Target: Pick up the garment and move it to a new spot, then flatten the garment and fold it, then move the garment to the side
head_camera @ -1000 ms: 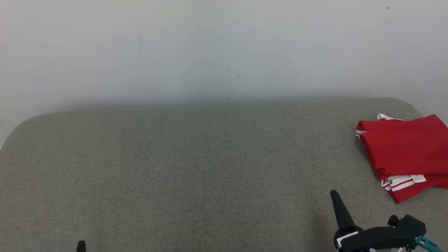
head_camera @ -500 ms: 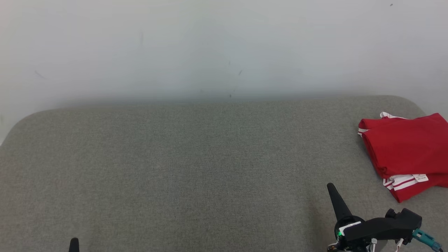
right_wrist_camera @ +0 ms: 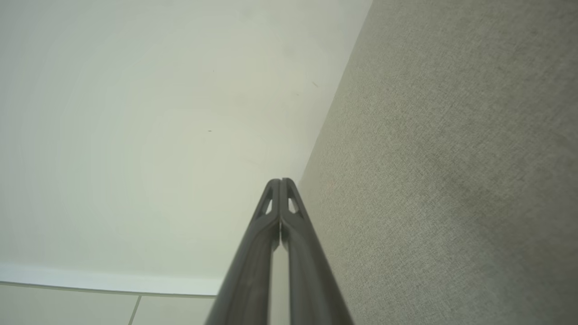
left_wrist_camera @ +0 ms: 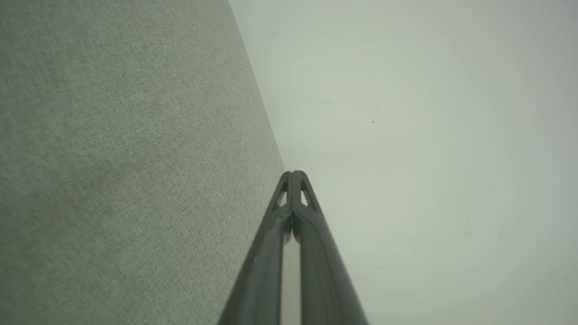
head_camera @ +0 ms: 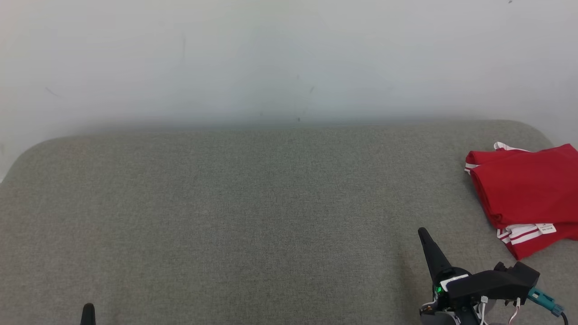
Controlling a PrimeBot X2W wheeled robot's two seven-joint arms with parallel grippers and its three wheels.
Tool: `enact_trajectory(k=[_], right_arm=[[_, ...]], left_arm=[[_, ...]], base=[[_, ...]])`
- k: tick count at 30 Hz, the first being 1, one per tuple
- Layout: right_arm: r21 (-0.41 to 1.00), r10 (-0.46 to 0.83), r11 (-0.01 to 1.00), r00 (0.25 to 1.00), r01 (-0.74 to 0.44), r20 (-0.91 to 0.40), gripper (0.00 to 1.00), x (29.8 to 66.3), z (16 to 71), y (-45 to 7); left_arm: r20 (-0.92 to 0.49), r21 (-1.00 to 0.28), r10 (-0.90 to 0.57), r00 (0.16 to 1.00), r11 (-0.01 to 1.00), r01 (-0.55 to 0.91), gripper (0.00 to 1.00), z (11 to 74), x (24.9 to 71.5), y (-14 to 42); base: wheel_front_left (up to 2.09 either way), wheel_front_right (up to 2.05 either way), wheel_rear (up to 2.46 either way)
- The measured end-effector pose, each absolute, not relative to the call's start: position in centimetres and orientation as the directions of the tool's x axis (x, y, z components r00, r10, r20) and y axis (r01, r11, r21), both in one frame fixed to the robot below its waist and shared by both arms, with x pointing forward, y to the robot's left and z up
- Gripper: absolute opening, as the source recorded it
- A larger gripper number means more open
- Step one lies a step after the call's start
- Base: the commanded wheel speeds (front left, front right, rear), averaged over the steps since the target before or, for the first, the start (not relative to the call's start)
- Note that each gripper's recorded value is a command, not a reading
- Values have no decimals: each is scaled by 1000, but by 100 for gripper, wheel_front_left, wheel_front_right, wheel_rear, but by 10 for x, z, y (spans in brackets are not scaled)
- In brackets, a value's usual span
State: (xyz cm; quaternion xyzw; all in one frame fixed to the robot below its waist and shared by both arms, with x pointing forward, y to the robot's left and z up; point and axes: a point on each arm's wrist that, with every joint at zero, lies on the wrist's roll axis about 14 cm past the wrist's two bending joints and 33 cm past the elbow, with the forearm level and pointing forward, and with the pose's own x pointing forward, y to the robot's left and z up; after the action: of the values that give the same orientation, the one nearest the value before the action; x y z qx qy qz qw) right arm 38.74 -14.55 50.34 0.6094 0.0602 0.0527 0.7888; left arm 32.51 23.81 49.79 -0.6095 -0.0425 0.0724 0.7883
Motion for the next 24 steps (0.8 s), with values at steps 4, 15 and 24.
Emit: enact_trajectory(k=[4, 15, 24], right_arm=[[975, 163, 221, 986, -8, -29, 0, 390, 504, -144], [990, 181, 139, 983, -3, -22, 0, 398, 507, -141], [997, 193, 76, 981, 1, -15, 0, 404, 509, -138]], left_arm=[[-23, -975, 174, 985, 212, -60, 0, 498, 325, 241], [-17, -990, 187, 982, 133, -43, 0, 500, 327, 247], [-12, -997, 196, 981, 71, -26, 0, 502, 329, 252]], base=[[0, 0, 0], [0, 0, 0], [0, 0, 0]])
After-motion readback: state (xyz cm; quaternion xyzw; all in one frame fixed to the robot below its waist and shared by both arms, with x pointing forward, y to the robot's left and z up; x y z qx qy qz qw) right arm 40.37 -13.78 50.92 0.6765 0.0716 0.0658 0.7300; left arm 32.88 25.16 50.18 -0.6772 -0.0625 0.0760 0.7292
